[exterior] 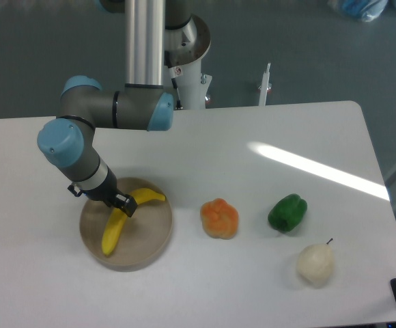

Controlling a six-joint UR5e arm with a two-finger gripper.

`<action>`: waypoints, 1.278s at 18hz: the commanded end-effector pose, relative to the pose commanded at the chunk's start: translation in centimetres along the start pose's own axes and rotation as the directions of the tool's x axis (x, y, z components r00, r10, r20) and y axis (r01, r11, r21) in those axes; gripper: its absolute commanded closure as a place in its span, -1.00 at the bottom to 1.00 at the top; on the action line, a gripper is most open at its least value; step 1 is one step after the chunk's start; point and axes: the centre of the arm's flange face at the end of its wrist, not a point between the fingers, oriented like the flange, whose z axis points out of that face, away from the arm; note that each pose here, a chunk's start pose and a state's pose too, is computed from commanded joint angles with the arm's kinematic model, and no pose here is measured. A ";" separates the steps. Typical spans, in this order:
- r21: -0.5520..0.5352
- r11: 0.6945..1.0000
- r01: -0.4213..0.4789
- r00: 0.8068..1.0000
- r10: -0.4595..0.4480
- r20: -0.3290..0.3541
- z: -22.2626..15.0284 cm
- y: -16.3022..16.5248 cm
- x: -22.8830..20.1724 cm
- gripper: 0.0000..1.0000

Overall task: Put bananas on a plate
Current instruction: 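Lower the banana onto the plate and open the gripper, then raise the open gripper away from the banana toward the orange pepper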

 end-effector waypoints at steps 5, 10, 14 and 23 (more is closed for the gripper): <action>0.039 0.997 0.064 0.998 -0.065 0.022 -2.8 1.5 -3.9 -1.00; 0.082 0.982 0.169 0.984 -0.173 0.041 -5.4 4.5 -9.6 -1.00; 0.088 0.980 0.180 0.981 -0.186 0.062 -6.2 7.5 -14.8 -1.00; 0.047 0.998 -0.043 0.999 0.044 -0.007 -8.3 13.3 -22.4 -1.00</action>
